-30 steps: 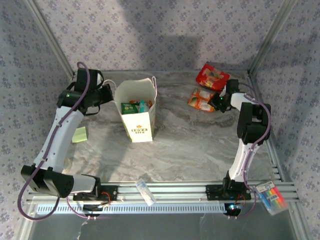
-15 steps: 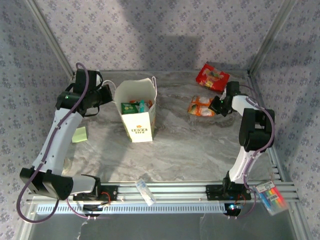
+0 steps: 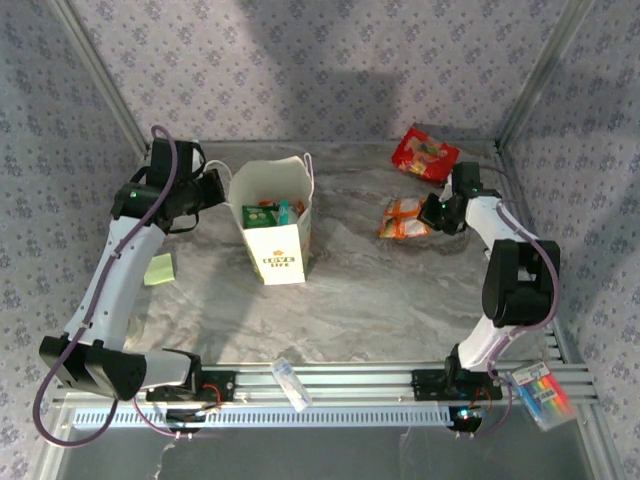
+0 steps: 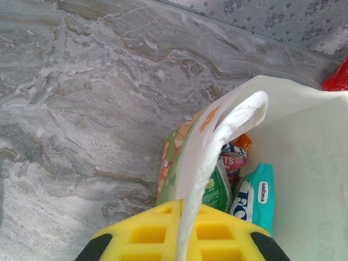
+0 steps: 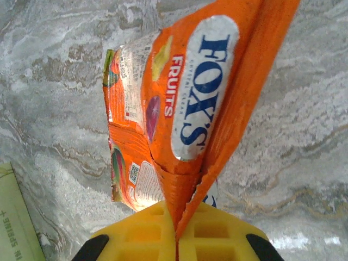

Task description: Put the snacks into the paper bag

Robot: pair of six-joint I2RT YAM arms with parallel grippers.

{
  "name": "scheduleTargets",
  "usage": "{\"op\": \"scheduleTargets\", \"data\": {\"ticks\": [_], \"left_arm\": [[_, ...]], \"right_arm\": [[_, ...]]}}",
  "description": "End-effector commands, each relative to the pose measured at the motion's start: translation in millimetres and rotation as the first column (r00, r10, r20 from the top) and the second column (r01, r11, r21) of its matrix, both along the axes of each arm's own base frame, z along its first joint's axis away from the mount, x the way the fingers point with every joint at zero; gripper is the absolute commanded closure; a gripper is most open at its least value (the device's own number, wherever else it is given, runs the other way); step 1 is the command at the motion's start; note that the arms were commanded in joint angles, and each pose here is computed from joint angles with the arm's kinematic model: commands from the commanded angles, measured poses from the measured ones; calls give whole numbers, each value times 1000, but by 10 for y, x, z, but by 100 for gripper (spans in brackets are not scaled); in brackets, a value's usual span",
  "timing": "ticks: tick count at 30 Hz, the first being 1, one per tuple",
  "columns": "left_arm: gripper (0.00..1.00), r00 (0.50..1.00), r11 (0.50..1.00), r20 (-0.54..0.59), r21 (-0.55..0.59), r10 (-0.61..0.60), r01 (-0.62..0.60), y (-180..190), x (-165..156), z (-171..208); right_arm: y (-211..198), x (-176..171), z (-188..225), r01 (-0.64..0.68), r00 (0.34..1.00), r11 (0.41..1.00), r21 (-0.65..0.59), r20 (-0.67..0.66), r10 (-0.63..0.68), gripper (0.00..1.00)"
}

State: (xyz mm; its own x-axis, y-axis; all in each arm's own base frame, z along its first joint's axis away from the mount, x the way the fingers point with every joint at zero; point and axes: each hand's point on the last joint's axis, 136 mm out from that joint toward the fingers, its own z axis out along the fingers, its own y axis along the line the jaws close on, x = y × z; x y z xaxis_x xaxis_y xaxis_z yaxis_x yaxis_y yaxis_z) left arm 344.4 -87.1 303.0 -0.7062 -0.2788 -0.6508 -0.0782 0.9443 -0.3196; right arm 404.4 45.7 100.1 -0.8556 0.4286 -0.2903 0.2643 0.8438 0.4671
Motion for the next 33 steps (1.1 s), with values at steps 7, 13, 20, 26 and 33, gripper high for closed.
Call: {"op": "scheduleTargets", "data": {"ticks": [7,13,20,26,33], "left_arm": [[92,1000,1000,26,-11,-13,13,-33,-5,63],[92,1000,1000,22,-11,-16,16,-39,-1,37],[91,1000,1000,27,-14,-4,5,-28,9,51],[91,999,1000,33,-19,-1,2,-29,15,75],[91,1000,1000,30,-24,-2,3,-36,10,65]], "right_arm": [[42,-201,267,-39,999,998,-47,35,41,97],[33,-277,482,-45,997,996,-77,62,50,97],[99,-251,887,-50,985,995,-87,158,64,97],[212,-289,1279,-77,962,991,-109,254,102,97],[347,-354,1725,-94,924,986,-135,356,137,97]]}}
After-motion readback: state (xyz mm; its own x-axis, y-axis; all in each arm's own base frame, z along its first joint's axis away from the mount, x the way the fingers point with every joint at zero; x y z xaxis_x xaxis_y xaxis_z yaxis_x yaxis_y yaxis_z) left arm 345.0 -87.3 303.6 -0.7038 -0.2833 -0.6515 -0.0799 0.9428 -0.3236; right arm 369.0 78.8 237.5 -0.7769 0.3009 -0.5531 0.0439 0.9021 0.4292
